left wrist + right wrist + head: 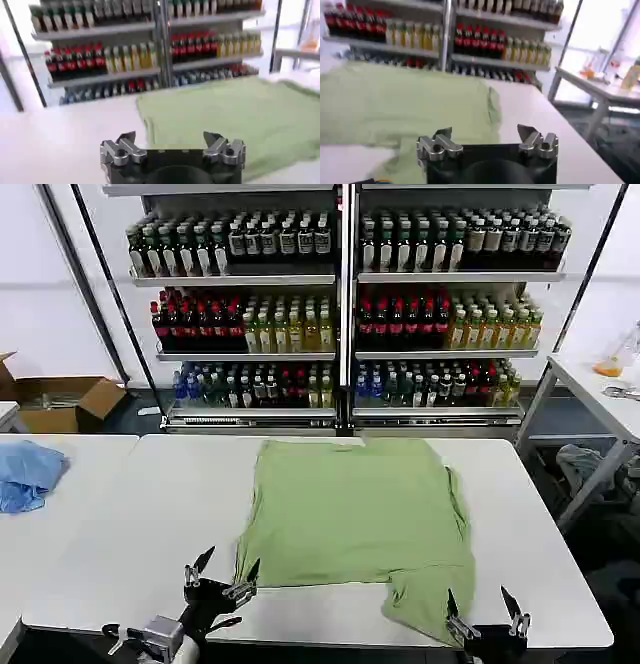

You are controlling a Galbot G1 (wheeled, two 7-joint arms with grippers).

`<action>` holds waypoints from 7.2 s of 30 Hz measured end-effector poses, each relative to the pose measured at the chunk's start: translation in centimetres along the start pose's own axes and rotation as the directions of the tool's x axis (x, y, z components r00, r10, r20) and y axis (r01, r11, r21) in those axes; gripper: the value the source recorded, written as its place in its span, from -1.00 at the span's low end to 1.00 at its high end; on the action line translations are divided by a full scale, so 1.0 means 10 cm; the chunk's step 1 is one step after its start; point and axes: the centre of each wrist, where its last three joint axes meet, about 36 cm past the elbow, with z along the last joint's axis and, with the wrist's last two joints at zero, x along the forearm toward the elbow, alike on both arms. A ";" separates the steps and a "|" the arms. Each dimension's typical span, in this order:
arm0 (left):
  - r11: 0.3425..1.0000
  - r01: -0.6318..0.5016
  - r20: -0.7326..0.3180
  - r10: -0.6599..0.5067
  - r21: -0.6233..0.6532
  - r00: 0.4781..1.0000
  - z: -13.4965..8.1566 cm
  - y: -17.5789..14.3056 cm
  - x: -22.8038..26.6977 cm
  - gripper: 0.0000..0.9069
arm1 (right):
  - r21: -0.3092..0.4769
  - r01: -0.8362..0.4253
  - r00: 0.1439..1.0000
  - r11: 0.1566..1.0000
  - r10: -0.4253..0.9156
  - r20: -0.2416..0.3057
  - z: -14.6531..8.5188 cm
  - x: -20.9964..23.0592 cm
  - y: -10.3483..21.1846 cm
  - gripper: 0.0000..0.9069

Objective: Fold and organize the clothes.

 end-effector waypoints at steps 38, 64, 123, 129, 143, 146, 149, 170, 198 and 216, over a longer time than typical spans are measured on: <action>0.999 -0.022 -0.124 0.026 0.032 0.992 0.23 0.16 -0.44 -0.93 | -0.129 0.108 0.991 0.986 -0.116 -0.058 0.11 -0.07 0.08 -1.00; 0.999 -0.044 0.050 0.045 -0.016 0.998 -0.30 0.24 0.28 -0.93 | -0.093 0.089 0.980 0.992 -0.070 0.184 -0.57 0.30 -0.38 -1.00; 0.995 0.043 -0.015 -0.045 -0.088 0.999 0.03 0.17 -1.03 1.00 | -0.004 0.052 0.994 0.999 -0.052 0.091 -0.26 -1.11 -0.46 1.00; 0.998 0.031 -0.035 -0.033 -0.049 0.999 0.06 0.15 -1.10 -0.69 | -0.036 0.068 0.996 0.997 -0.066 0.055 -0.19 -1.18 -0.42 -0.98; 1.000 0.005 -0.065 -0.006 -0.007 0.998 0.14 0.17 -1.13 -0.91 | -0.068 0.119 0.993 0.991 -0.118 0.018 -0.11 -1.34 -0.33 -1.00; 1.000 0.002 -0.070 -0.002 -0.005 0.998 0.15 0.18 -1.12 -0.91 | -0.070 0.125 0.992 0.990 -0.124 0.017 -0.10 -1.34 -0.33 -1.00; 1.000 -0.001 -0.074 0.001 -0.004 0.997 0.15 0.19 -1.10 -0.91 | -0.072 0.131 0.991 0.989 -0.130 0.017 -0.10 -1.34 -0.34 -1.00; 0.999 -0.039 -0.080 0.036 -0.036 0.996 0.11 0.13 -0.51 -0.91 | -0.022 0.140 0.990 0.990 -0.139 0.024 -0.08 -0.60 -0.47 -1.00; 0.989 0.021 -0.014 -0.023 -0.148 1.000 -0.14 0.33 0.03 1.00 | 0.058 0.095 0.987 0.994 -0.102 0.123 -0.57 -0.32 -0.64 1.00; 0.994 0.052 0.004 -0.052 -0.091 0.999 -0.53 0.55 -1.21 1.00 | -0.041 0.148 0.984 0.988 -0.143 0.107 -1.18 -1.80 -0.46 1.00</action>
